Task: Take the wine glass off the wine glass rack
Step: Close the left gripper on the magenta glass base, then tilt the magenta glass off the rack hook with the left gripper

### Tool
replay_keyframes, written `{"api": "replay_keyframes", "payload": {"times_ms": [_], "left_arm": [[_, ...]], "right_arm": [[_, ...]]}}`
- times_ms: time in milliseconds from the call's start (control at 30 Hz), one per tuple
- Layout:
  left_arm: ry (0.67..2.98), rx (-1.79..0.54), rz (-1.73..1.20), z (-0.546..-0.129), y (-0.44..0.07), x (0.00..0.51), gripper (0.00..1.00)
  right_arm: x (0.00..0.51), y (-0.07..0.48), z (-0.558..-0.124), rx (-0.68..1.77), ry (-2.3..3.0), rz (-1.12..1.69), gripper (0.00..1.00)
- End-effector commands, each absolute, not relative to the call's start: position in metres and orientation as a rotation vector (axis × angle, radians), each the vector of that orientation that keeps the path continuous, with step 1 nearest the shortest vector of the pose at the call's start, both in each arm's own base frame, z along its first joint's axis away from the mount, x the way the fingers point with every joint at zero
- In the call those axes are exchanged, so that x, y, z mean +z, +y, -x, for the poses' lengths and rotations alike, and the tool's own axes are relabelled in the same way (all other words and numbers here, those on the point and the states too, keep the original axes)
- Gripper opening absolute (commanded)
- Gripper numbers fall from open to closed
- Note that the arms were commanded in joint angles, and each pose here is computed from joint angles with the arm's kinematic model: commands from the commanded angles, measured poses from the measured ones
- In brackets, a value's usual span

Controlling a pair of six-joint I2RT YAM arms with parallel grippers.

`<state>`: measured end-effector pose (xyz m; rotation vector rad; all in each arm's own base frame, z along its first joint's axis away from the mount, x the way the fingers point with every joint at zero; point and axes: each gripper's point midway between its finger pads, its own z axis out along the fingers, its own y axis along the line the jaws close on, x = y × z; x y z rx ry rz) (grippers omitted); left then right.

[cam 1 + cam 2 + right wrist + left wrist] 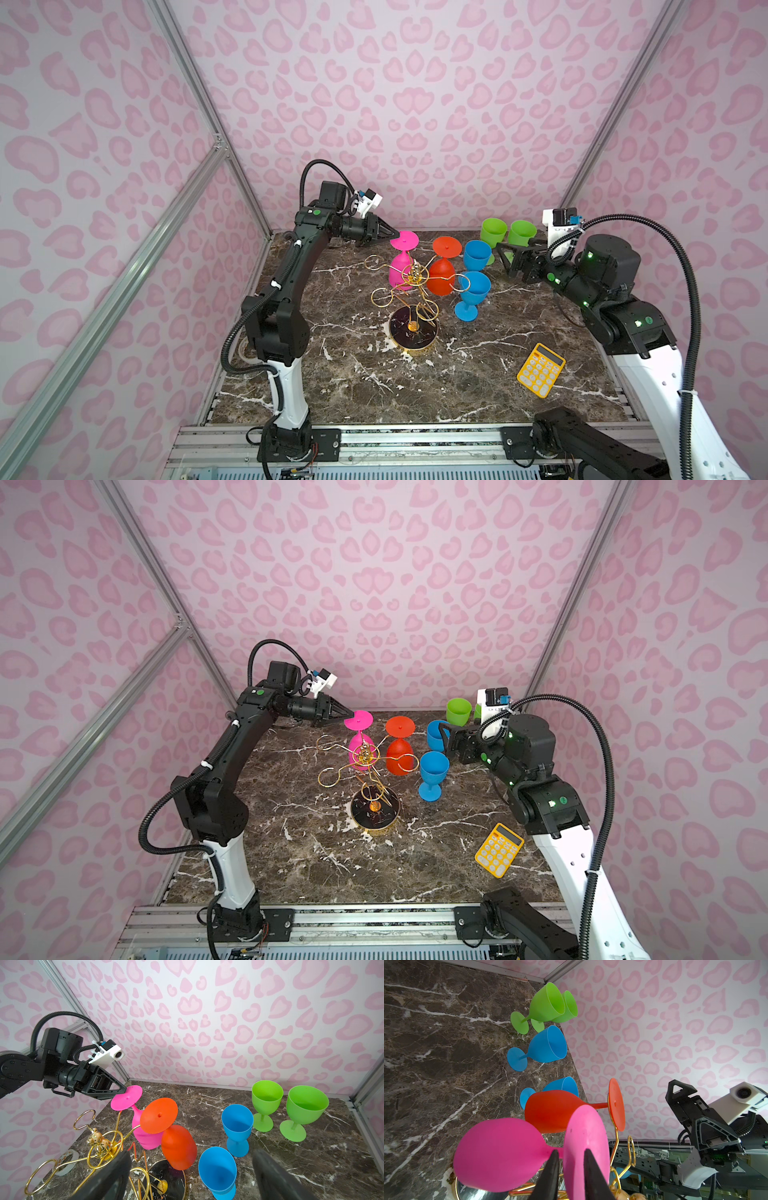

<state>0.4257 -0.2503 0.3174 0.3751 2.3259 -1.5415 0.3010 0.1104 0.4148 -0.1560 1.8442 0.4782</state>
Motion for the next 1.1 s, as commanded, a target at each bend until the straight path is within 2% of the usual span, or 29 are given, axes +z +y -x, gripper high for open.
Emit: {"api": "replay_keyframes", "payload": {"times_ms": [0, 267, 1067], "left_arm": [[2.318, -1.556, -0.389, -0.424, -0.25, 0.319, 0.2], [2.318, -1.56, -0.379, -0.423, -0.251, 0.321, 0.12], [2.274, -1.581, -0.35, -0.427, -0.245, 0.338, 0.06]], "right_arm": [[0.419, 0.111, -0.303, 0.482, 1.821, 0.16, 0.93], [0.419, 0.111, -0.301, 0.481, 1.82, 0.163, 0.93], [0.423, 0.112, -0.299, 0.495, 1.809, 0.165, 0.93]]}}
